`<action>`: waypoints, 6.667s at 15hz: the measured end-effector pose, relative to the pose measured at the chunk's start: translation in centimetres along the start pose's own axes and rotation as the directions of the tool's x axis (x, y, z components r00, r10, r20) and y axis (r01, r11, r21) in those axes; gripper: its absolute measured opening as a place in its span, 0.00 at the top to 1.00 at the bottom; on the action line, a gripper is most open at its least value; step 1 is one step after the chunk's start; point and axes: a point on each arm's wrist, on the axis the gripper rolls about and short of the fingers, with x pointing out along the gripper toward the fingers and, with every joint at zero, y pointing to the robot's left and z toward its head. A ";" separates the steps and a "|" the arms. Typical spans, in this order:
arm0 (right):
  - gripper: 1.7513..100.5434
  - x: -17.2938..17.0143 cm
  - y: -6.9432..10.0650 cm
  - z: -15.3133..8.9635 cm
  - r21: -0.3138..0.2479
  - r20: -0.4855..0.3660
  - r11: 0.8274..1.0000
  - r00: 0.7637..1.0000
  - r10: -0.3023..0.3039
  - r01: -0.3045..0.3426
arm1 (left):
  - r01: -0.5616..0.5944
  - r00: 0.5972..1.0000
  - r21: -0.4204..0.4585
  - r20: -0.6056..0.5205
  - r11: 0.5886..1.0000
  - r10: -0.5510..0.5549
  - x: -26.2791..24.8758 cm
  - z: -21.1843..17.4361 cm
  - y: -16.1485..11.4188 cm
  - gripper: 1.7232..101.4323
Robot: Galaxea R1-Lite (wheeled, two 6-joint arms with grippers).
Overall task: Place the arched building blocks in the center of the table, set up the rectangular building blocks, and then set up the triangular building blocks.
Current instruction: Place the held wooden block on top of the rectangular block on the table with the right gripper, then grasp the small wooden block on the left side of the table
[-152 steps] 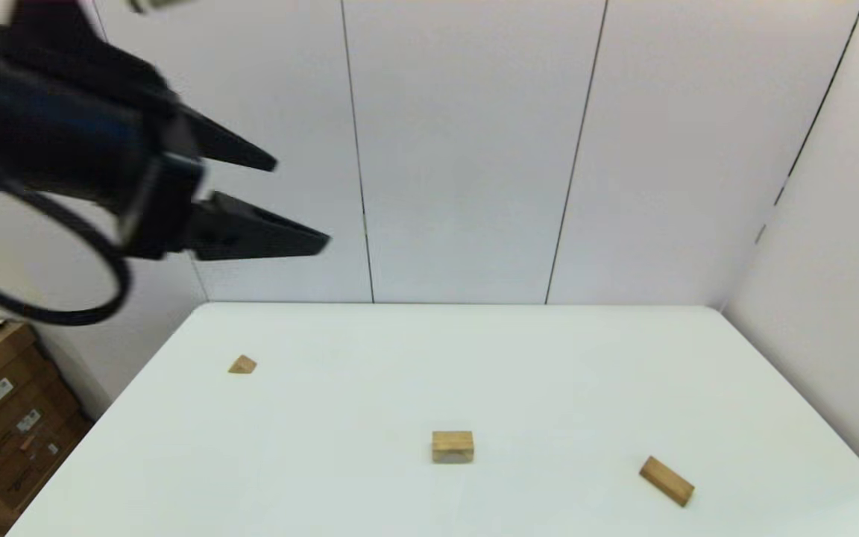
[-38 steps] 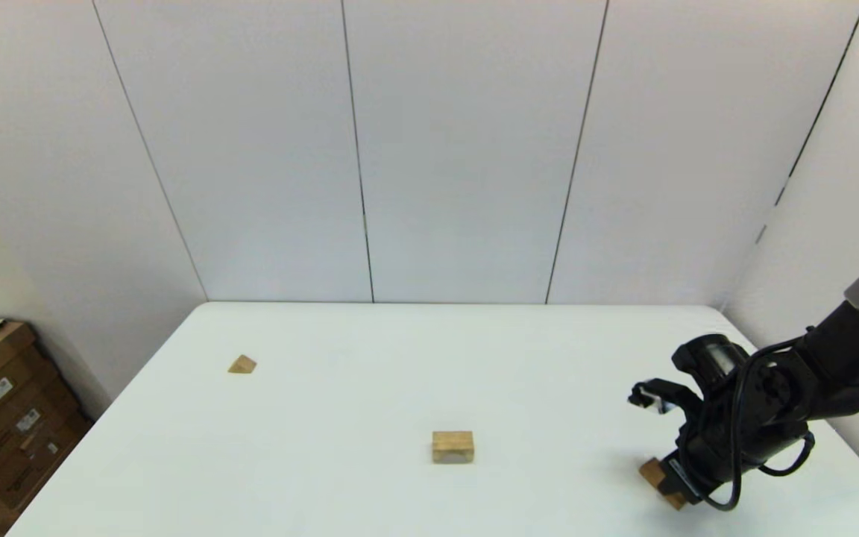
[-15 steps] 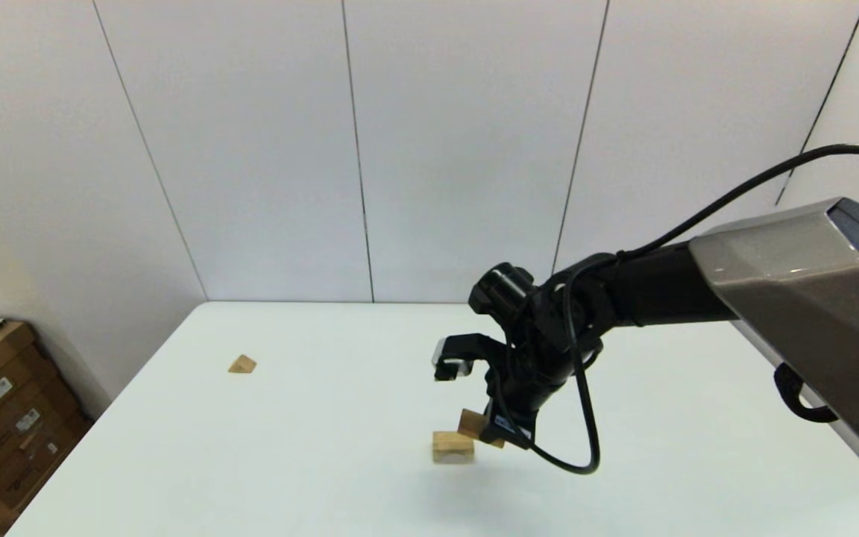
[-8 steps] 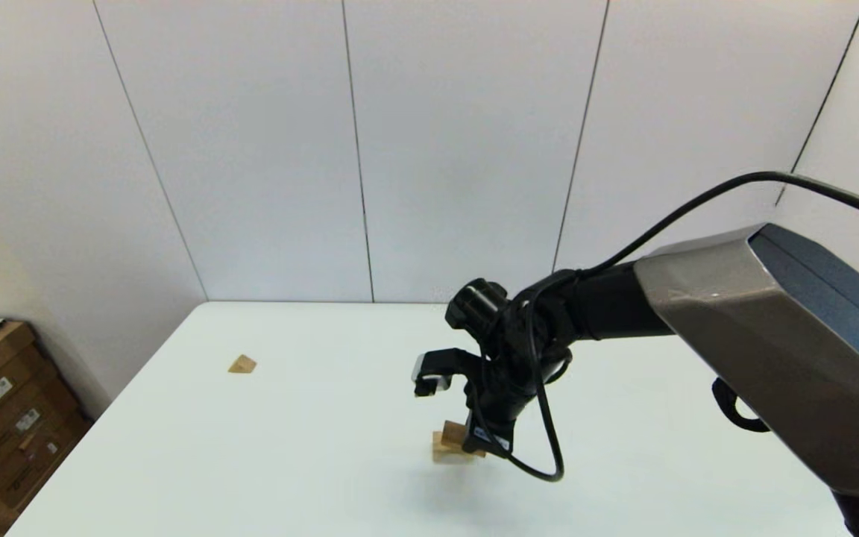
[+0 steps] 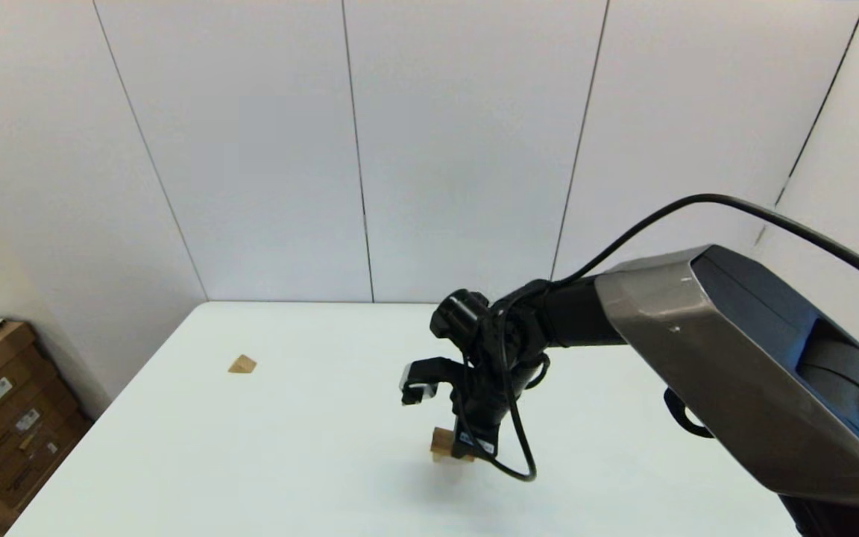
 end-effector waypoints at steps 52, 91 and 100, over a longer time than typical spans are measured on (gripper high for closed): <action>0.06 -33.8 11.2 -8.6 0.492 0.284 0.821 0.838 -0.466 0.290 | 0.000 1.000 0.000 0.000 1.000 0.000 0.0 0.0 0.0 0.04; 0.03 -14.2 29.7 -31.8 0.892 0.216 0.236 0.096 -0.972 0.384 | 0.000 1.000 0.000 0.000 1.000 0.000 0.0 0.0 0.0 0.04; 0.03 -14.0 29.7 -31.8 0.911 0.211 0.234 0.104 -0.972 0.338 | 0.000 1.000 0.000 0.000 1.000 0.000 0.0 0.0 0.0 0.04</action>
